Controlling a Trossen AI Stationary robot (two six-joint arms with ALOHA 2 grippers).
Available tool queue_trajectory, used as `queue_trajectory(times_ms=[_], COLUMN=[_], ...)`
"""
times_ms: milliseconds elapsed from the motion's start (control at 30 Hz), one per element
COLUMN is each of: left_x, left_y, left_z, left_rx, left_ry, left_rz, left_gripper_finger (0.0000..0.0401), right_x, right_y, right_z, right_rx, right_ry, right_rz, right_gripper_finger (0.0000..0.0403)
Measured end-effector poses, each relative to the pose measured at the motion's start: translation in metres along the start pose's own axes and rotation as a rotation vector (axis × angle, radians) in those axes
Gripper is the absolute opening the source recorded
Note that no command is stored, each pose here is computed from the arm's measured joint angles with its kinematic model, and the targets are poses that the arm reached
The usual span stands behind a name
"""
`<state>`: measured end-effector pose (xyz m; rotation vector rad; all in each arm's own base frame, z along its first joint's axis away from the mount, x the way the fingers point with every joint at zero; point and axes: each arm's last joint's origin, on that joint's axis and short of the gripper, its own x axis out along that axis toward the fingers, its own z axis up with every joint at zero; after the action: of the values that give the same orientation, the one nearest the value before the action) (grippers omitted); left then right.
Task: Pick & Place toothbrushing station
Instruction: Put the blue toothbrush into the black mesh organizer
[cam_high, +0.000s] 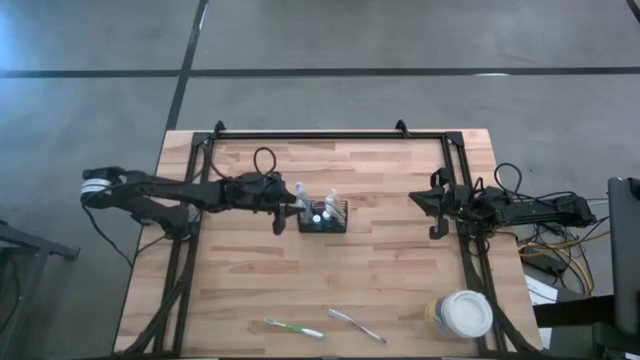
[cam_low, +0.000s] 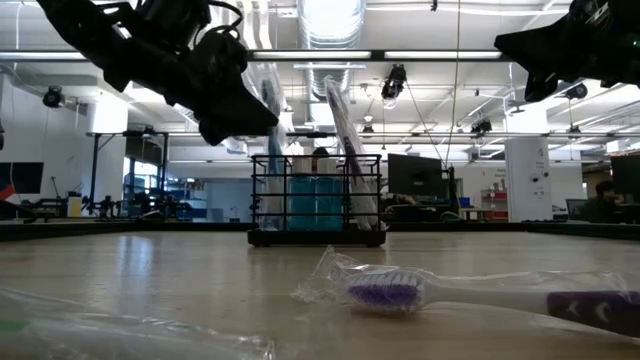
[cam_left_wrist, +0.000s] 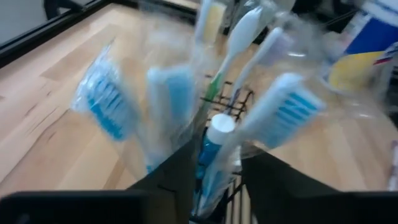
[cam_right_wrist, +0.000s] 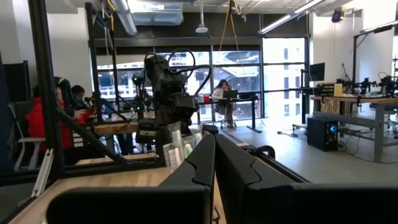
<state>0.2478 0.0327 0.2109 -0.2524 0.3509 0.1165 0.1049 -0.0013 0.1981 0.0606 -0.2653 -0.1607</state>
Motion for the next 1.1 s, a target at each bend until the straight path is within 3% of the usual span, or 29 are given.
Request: queue_trajectory(times_ms=[267, 600, 1100], left_x=[-0.006, -0.008, -0.007], left_y=[-0.003, -0.003, 0.002], left_z=[0.006, 0.007, -0.016], left_rx=[0.014, 0.008, 0.061], left_ry=[-0.031, -0.031, 0.003], left_rz=[-0.05, -0.059, -0.041], left_gripper_finger=[0.0014, 0.0015, 0.0025], right_x=[0.0, 0.0, 0.0], right_y=[0.0, 0.0, 0.0], right_z=[0.0, 0.0, 0.0], right_rx=[0.0, 0.0, 0.0], right_ry=[0.0, 0.0, 0.0], right_rz=[0.0, 0.0, -0.001], right_gripper_finger=[0.0008, 0.0008, 0.0008])
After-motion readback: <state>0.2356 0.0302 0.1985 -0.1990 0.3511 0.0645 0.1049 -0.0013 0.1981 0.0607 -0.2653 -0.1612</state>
